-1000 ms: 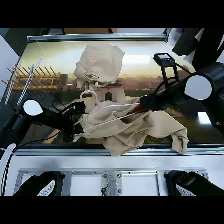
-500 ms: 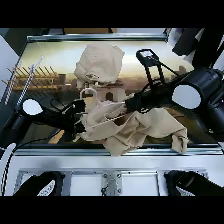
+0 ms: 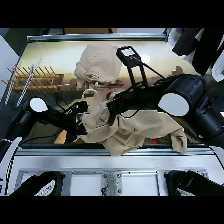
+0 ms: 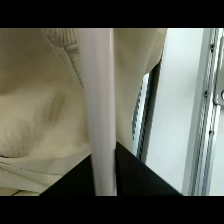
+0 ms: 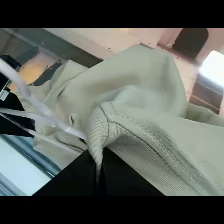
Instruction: Fold the clothes and pants, and hang the long-sleeved shirts on hangers.
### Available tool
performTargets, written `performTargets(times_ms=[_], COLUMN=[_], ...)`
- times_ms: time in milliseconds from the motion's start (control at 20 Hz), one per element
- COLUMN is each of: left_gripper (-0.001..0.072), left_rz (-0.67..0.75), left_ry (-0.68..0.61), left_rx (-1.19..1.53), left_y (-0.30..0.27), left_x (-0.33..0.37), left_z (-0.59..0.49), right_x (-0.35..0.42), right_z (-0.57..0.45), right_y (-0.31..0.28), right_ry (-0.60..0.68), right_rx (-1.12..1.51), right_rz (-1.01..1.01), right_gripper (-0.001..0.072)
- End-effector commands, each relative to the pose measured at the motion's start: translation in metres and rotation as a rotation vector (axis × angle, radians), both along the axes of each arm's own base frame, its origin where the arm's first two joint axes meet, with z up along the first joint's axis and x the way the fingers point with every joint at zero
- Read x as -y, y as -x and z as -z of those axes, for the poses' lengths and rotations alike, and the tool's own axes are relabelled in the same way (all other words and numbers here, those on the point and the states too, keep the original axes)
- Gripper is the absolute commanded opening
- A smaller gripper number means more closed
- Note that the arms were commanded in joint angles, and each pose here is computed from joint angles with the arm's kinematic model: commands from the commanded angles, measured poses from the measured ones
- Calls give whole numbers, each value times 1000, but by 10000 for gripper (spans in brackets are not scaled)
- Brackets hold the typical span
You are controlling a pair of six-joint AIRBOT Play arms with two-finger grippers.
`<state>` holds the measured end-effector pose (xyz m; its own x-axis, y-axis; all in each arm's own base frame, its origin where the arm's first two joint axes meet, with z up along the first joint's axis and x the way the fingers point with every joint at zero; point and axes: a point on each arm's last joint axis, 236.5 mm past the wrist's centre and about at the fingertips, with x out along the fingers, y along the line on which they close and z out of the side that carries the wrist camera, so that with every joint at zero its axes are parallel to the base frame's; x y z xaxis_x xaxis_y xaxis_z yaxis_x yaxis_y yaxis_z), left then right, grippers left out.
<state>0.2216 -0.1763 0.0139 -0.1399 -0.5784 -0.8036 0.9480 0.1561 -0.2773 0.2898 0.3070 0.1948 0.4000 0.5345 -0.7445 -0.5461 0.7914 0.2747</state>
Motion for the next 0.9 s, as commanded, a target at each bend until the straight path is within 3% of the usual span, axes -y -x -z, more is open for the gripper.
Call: performTargets(times_ms=[0,550,600,650,700,850], left_gripper=[16,17,17,17,17,17], left_rz=[11,9,9,9,9,8], left_ry=[33,35,35,35,35,35], left_rx=[-6,-3,-3,-3,-3,-3], left_y=[-1,-2,-2,-2,-2,-2], left_x=[6,7,7,7,7,7], left_z=[0,0,0,0,0,0], right_x=[-24,-51,-51,-51,-51,-42], right_z=[6,18,18,19,19,16], right_y=[11,29,29,29,29,30], right_ry=[-32,-52,-51,-50,-50,-30], right_rx=[-28,-79,-80,-80,-80,-74], right_rz=[-74,-172,-173,-172,-172,-185], right_gripper=[23,38,152,374,519,516])
